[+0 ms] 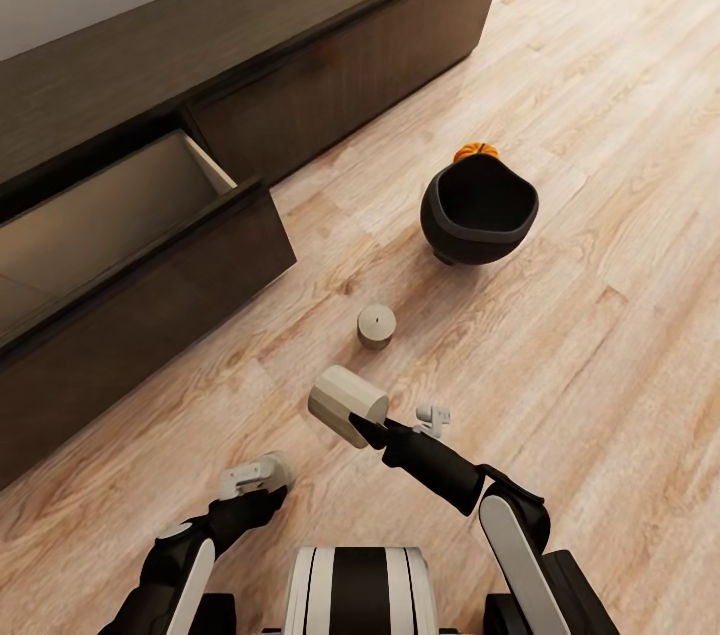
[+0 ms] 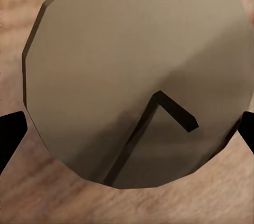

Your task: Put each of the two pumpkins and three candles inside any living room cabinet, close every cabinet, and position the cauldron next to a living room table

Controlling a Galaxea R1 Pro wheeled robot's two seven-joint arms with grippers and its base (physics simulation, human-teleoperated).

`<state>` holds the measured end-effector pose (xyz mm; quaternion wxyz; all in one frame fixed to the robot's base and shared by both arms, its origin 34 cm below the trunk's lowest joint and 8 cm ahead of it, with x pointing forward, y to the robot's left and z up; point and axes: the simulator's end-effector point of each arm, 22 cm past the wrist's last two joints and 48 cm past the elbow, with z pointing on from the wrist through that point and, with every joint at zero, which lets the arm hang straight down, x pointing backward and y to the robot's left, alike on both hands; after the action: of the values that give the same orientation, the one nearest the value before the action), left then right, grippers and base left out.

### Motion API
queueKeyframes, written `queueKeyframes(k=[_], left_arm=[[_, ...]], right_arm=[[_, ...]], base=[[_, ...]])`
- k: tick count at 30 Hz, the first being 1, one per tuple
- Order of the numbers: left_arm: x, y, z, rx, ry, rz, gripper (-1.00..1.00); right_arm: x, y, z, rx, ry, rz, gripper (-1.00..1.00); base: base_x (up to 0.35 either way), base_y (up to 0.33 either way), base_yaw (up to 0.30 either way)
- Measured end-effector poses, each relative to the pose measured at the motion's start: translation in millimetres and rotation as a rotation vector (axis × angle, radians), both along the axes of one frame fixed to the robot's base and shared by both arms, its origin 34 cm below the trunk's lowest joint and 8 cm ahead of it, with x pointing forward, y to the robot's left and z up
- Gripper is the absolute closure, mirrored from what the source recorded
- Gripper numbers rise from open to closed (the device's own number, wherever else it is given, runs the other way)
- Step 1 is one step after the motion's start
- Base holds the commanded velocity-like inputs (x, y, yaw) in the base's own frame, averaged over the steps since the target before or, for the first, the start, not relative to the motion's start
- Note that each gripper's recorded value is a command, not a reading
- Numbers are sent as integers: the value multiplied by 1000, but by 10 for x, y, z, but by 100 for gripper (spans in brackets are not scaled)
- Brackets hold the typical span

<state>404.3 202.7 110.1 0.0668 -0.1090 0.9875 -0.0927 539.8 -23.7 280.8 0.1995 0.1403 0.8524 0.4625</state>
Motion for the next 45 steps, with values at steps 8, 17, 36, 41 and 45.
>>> queueKeyframes(k=[8,17,36,41,45], left_arm=[[4,3,0,0,-1,6,100],[5,20,-1,3,-1,9,100],[65,36,66,2,-14,17,100],[137,30,138,1,-32,16,100],[189,25,197,0,-45,14,100]], right_arm=[[-1,0,0,0,0,0,100],[-3,0,-1,0,0,0,100],[40,-3,98,0,-20,0,100],[79,-9,193,-1,-39,1,100],[103,-15,252,-8,-48,2,100]], base=[[0,0,0],[0,0,0],[0,0,0],[0,0,0],[0,0,0]])
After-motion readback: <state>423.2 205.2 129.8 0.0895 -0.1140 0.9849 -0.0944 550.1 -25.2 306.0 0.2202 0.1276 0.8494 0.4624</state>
